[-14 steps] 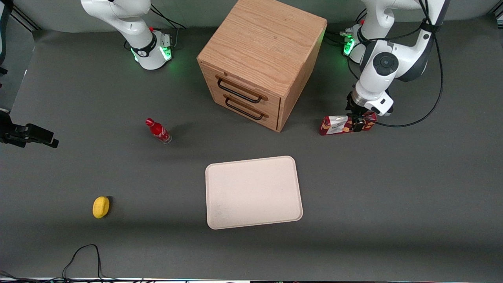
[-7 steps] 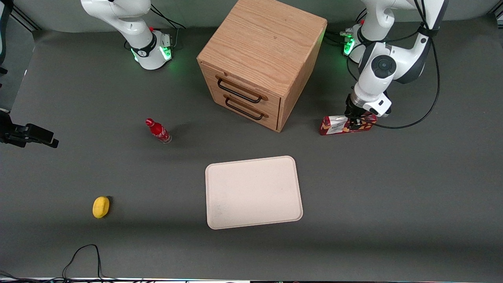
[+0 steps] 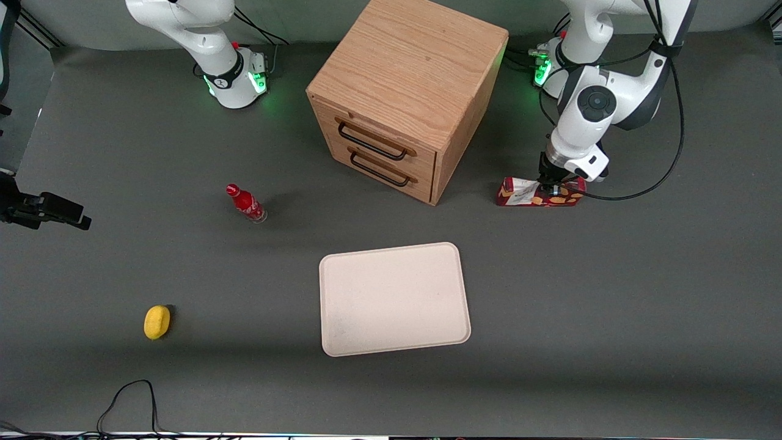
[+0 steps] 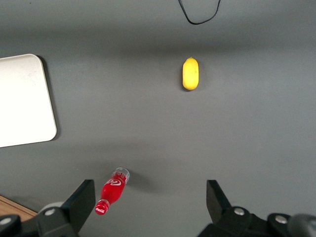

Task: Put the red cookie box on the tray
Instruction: 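Lower the left gripper and close it on the cookie box end, then lift the cookie box with the left gripper toward the white tray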

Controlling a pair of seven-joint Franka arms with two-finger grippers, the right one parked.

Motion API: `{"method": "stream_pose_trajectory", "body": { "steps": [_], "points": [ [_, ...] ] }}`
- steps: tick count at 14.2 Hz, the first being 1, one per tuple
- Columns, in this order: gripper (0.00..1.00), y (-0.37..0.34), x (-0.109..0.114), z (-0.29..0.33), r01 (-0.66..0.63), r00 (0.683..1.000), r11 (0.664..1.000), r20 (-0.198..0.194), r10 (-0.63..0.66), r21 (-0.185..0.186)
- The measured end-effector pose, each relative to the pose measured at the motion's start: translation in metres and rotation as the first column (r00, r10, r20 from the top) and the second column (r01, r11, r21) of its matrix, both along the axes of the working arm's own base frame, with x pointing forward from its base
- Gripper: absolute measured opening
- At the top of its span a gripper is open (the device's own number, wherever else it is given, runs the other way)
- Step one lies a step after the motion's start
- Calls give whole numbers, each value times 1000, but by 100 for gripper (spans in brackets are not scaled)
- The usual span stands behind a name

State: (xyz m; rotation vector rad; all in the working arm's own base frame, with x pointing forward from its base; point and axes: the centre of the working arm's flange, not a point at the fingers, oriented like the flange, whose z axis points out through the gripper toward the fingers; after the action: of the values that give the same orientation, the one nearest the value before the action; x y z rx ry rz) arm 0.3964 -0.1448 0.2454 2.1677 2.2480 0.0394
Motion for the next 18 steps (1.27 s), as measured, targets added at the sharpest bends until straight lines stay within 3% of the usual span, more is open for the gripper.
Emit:
{"method": "stream_pose_trajectory", "body": {
  "steps": [2, 4, 7, 9, 11, 14, 18],
  "points": [
    [3, 0, 2, 2, -3, 1000, 1000, -7, 3, 3],
    [3, -1, 13, 16, -9, 999, 1000, -41, 9, 19],
    [3, -6, 51, 80, -25, 993, 998, -110, 31, 58],
    [3, -4, 77, 141, -47, 991, 996, -120, 55, 70],
    [3, 4, 96, 207, -71, 990, 995, -119, 79, 75],
    [3, 7, 106, 299, -61, 992, 996, -104, 68, 70],
    [3, 7, 106, 380, -20, 999, 999, -40, 21, 47]
  ]
}}
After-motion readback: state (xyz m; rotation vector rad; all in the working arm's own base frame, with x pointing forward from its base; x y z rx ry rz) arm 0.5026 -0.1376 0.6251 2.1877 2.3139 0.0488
